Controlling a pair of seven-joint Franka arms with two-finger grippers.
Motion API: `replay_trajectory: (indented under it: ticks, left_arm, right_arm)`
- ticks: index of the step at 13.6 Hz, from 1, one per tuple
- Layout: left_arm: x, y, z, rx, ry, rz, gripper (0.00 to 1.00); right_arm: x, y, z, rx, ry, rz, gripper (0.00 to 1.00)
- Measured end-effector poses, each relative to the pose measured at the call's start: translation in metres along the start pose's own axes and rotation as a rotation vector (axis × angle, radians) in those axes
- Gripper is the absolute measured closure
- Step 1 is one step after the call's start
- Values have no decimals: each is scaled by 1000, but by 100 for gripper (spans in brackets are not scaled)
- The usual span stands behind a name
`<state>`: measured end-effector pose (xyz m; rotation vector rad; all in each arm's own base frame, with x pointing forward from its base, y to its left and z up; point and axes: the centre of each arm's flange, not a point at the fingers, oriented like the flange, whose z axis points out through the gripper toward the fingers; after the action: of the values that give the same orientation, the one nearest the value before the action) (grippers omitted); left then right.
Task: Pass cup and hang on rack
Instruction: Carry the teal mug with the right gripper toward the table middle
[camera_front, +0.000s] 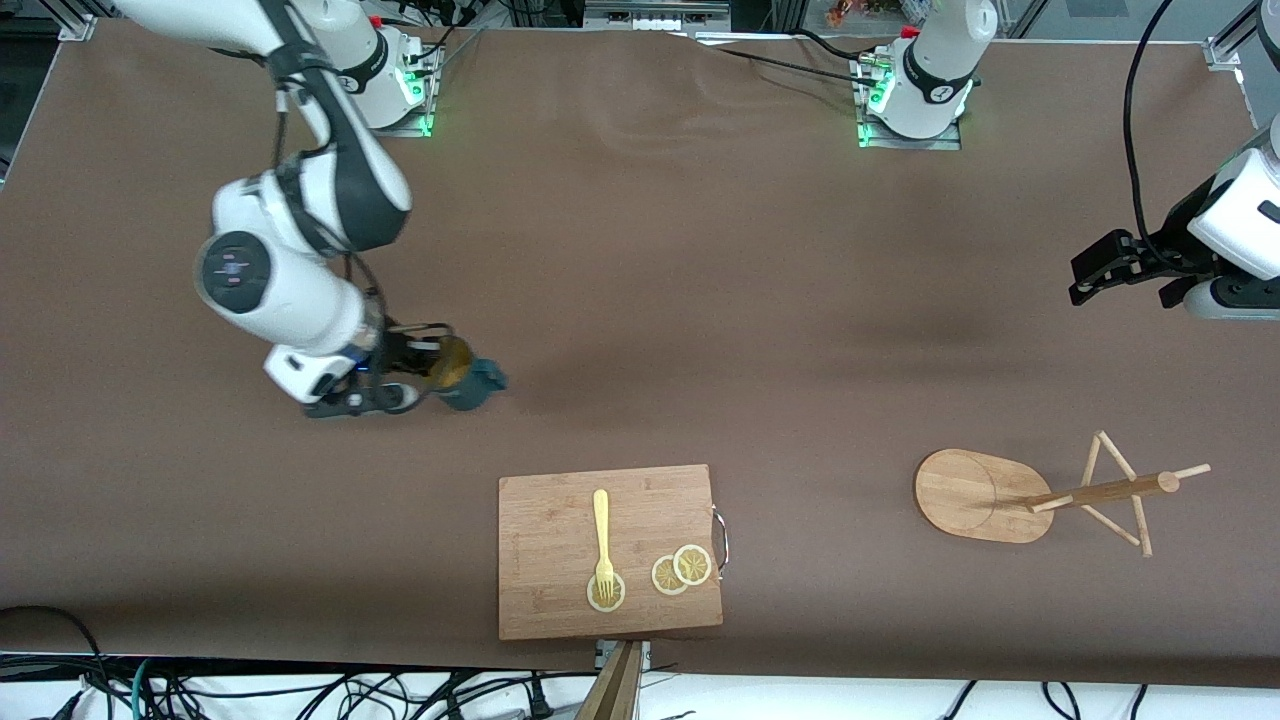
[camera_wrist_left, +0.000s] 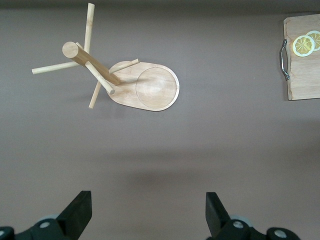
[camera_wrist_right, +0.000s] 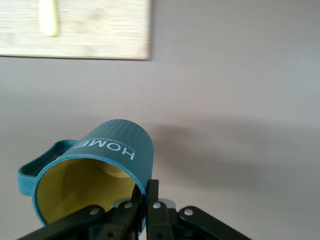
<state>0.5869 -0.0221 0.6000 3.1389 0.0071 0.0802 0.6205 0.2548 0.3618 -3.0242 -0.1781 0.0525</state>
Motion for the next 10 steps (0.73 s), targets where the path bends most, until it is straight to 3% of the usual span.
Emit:
replay_trajectory:
  ticks: [5, 8, 10]
  left_arm:
    - [0, -1, 0, 0, 0, -2, 0]
    - [0, -3, 0, 1, 0, -6, 0]
    - [0, -8, 1, 51, -8, 0, 0]
  right_arm:
    - [17, -111, 17, 44, 25, 122, 96]
    - [4, -195, 39, 81, 43, 179, 96]
    - [-9, -239, 66, 118, 75, 204, 96]
